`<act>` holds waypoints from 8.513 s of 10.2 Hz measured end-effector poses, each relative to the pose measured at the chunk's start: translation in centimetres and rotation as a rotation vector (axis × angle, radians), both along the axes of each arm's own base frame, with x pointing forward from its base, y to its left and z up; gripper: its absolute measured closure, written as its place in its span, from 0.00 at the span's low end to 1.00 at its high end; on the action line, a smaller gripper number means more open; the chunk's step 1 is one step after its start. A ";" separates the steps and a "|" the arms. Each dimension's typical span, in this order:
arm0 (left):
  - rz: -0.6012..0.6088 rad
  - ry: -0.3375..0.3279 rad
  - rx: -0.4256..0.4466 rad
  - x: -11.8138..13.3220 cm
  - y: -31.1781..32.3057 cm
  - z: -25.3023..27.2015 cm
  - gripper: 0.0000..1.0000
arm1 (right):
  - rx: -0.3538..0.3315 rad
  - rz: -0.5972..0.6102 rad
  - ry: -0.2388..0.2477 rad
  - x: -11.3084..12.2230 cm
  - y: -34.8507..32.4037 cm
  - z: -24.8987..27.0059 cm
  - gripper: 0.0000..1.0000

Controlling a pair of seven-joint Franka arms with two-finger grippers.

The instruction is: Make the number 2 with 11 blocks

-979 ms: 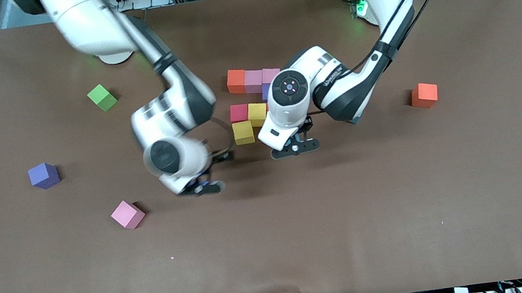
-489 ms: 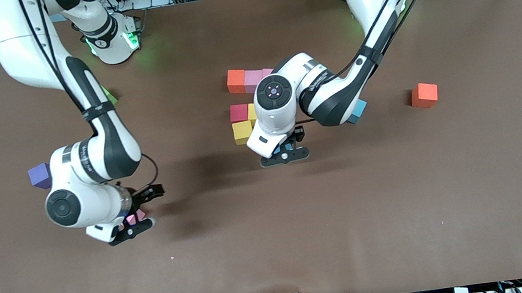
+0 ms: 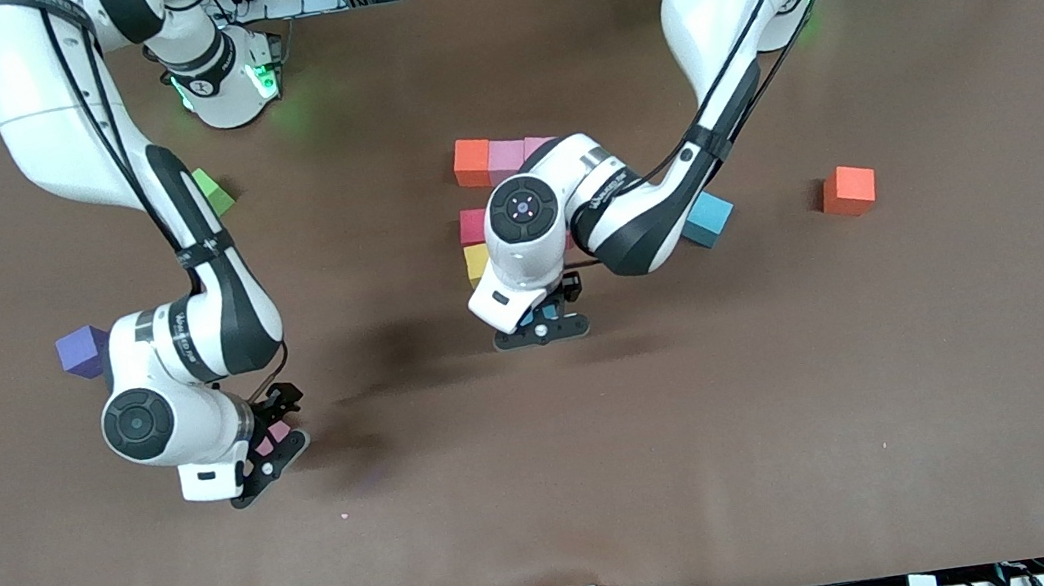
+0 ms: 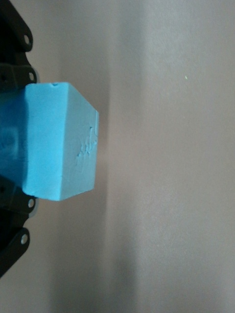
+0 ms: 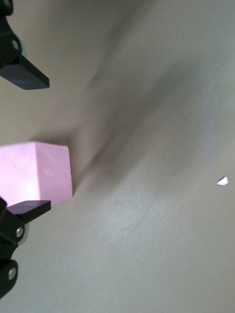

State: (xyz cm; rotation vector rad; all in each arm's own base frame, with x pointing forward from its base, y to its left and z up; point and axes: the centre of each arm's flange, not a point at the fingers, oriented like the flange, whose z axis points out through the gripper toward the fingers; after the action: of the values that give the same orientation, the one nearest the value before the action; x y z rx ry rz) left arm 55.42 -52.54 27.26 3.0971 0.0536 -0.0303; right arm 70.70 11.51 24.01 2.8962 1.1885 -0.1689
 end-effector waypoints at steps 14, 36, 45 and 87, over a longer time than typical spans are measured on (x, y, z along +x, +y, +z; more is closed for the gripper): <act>0.002 0.056 -0.088 -2.0 -2.8 -5.3 0.38 | 0.009 0.079 0.032 -1.3 -5.2 -4.5 0.01; 0.051 0.055 -0.107 -5.0 -5.7 -9.1 0.38 | 0.028 0.131 -0.041 0.2 -0.9 -1.3 0.42; 0.043 0.063 -0.065 -5.0 -5.8 -5.9 0.00 | 0.028 0.131 -0.038 0.2 -0.9 -1.3 0.42; -0.519 0.152 0.050 -12.4 30.3 -5.4 0.00 | -0.041 -2.335 0.087 -18.8 39.9 -3.1 0.42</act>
State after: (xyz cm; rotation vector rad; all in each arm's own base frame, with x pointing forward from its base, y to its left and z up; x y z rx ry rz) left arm 42.98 -22.22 21.89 3.0525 -0.7504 -0.2825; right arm 51.86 51.40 20.95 2.2926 -2.2720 -0.1997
